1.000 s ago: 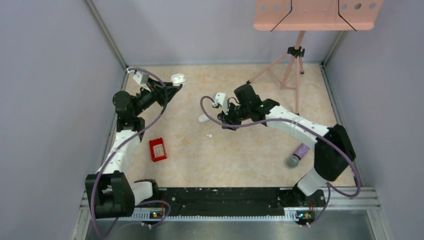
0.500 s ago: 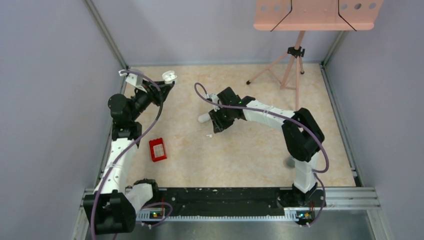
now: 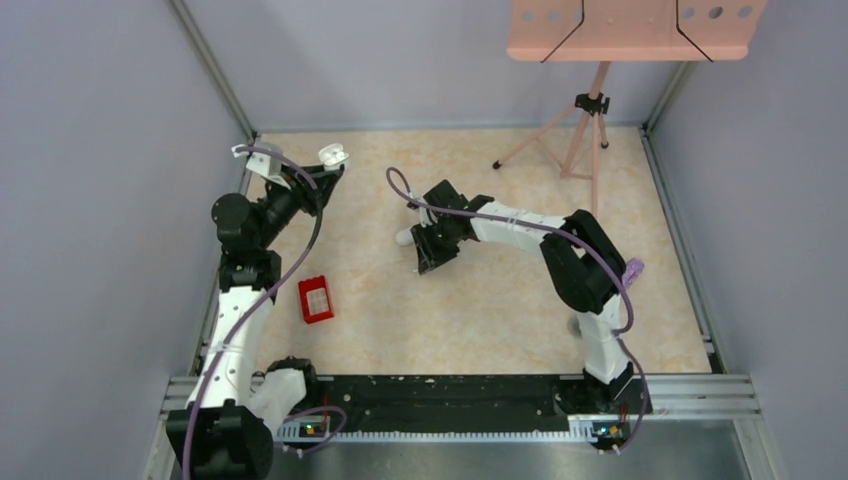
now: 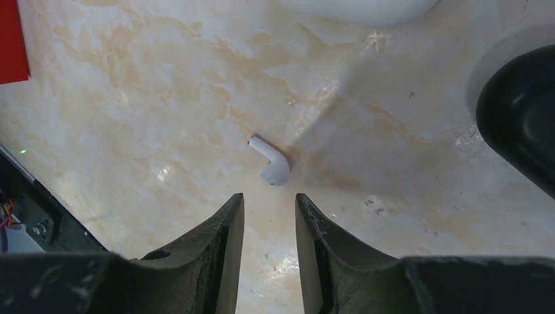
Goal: Insert the wireless bluetooth earbuds into the charging case
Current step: Pick up the earbud from the center of the board.
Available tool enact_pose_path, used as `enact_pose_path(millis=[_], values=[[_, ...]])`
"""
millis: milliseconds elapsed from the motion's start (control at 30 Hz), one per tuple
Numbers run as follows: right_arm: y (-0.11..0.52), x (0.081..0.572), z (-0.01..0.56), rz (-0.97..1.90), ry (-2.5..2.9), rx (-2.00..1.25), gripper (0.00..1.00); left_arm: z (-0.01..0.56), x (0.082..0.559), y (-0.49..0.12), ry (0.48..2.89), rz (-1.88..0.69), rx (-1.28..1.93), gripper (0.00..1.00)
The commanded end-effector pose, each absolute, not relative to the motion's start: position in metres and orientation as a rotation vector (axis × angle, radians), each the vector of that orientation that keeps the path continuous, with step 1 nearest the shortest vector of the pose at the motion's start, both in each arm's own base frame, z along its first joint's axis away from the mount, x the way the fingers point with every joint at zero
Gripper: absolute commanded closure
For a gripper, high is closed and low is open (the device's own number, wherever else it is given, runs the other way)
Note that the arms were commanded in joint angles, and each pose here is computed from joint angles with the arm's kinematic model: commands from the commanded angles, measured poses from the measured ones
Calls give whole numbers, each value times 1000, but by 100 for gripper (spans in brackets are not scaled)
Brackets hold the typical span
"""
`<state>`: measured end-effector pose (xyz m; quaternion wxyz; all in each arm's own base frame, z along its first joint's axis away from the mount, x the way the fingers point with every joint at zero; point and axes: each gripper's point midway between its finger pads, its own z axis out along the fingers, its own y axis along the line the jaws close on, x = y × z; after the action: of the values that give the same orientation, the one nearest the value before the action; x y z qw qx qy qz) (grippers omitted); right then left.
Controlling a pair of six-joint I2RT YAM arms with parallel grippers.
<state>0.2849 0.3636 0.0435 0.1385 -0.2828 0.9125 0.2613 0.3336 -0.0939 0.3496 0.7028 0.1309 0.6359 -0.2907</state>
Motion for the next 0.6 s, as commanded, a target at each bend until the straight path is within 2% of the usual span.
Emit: enact_pose_path(millis=[0,467,567], values=[[384,292,52,798,2618,-770,67,370,329,-90,1359,-604,304,100],[385,292,37,780,2669,-743,69,364,330,-90,1369,-605,300,100],[384,293,32,761,2678,-740,73,362,330,-90,1373,-607,297,100]])
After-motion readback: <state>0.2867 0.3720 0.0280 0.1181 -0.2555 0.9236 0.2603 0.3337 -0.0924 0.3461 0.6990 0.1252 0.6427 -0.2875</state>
